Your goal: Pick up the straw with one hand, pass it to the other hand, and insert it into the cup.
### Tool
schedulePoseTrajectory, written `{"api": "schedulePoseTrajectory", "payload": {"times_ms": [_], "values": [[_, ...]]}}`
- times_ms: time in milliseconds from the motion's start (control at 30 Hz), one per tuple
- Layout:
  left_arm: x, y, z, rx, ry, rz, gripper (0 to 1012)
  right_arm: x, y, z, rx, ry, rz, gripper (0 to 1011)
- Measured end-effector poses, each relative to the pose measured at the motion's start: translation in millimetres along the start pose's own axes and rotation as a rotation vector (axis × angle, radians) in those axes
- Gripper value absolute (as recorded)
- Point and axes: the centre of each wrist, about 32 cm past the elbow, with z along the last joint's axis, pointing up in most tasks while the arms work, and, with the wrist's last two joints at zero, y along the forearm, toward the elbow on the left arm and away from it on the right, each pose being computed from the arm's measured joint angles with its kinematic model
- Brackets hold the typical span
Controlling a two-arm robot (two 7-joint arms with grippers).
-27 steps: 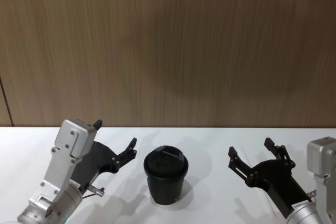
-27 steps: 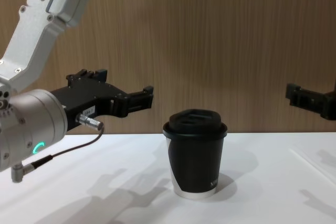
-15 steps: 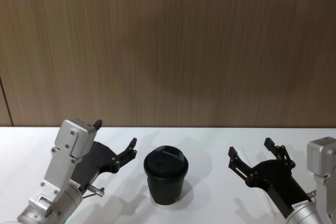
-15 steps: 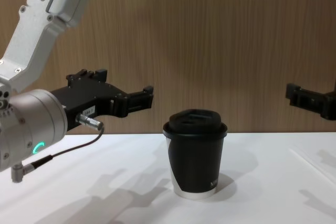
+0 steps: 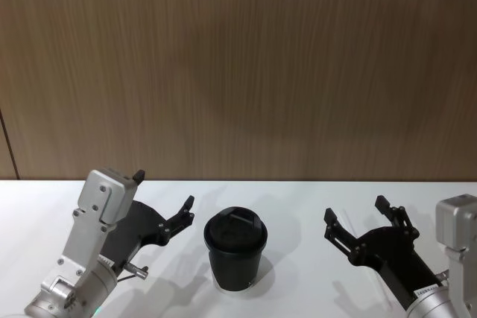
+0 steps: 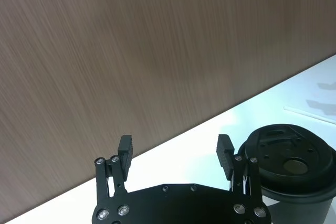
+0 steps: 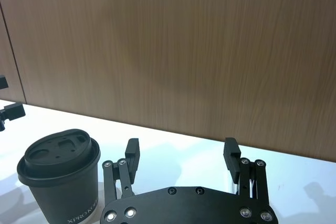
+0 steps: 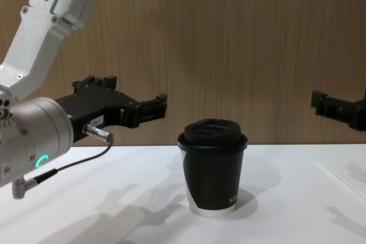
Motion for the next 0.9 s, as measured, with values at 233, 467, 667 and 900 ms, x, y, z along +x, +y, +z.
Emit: {"api": "schedulePoseTrajectory", "payload": {"times_ms": [233, 467, 667, 900], "values": [[0.0, 0.0, 0.0, 0.000, 0.000, 0.000, 1003, 0.0, 0.0, 0.0, 0.000, 0.000, 0.000, 1001], [0.0, 0.0, 0.0, 0.000, 0.000, 0.000, 1003, 0.0, 0.0, 0.0, 0.000, 0.000, 0.000, 1001], [0.0, 0.0, 0.0, 0.000, 0.000, 0.000, 1003, 0.0, 0.0, 0.0, 0.000, 0.000, 0.000, 1001], [0.0, 0.0, 0.0, 0.000, 0.000, 0.000, 1003, 0.0, 0.0, 0.0, 0.000, 0.000, 0.000, 1001]]}}
